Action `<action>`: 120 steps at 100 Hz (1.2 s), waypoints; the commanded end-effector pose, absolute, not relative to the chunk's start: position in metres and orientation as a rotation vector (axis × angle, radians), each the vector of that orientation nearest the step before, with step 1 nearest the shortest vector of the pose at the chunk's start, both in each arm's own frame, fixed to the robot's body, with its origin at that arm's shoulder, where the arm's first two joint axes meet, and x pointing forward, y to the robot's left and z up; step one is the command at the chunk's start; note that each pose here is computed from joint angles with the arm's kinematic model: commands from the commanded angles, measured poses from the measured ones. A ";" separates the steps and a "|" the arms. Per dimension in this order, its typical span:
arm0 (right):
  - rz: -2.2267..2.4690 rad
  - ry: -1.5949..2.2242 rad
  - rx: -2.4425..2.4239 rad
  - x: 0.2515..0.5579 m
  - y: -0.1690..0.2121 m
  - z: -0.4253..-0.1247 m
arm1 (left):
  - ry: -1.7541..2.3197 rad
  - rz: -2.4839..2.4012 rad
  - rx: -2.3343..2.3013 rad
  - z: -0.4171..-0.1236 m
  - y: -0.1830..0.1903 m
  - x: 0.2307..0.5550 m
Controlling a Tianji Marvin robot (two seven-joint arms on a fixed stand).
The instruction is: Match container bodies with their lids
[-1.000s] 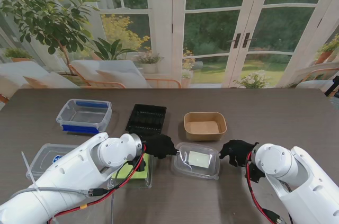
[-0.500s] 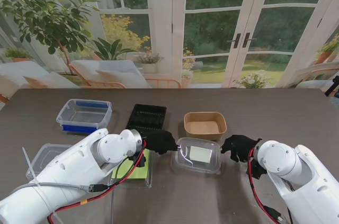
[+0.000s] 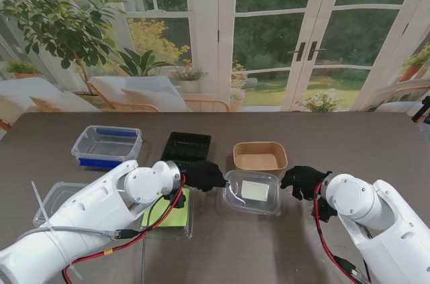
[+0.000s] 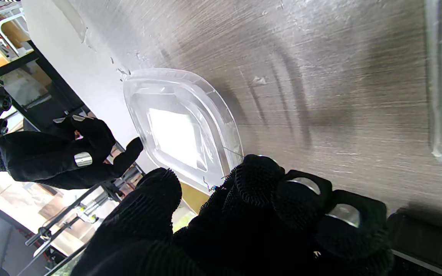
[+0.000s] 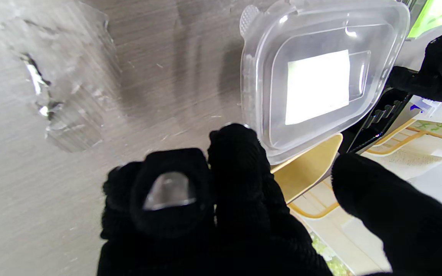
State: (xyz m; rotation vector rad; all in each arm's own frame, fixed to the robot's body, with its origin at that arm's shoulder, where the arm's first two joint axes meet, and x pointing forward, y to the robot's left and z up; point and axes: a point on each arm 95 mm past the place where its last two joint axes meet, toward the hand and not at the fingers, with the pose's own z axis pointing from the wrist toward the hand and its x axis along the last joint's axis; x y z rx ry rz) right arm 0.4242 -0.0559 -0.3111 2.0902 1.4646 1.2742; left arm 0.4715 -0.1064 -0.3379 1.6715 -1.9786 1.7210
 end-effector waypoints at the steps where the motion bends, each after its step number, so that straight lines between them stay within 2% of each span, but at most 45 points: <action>1: 1.296 1.488 2.094 0.424 -0.045 -0.310 | -1.966 1.722 1.626 -0.332 -0.119 0.470; 120: 1.307 1.446 2.102 0.435 -0.048 -0.306 | -1.970 1.730 1.592 -0.326 -0.121 0.486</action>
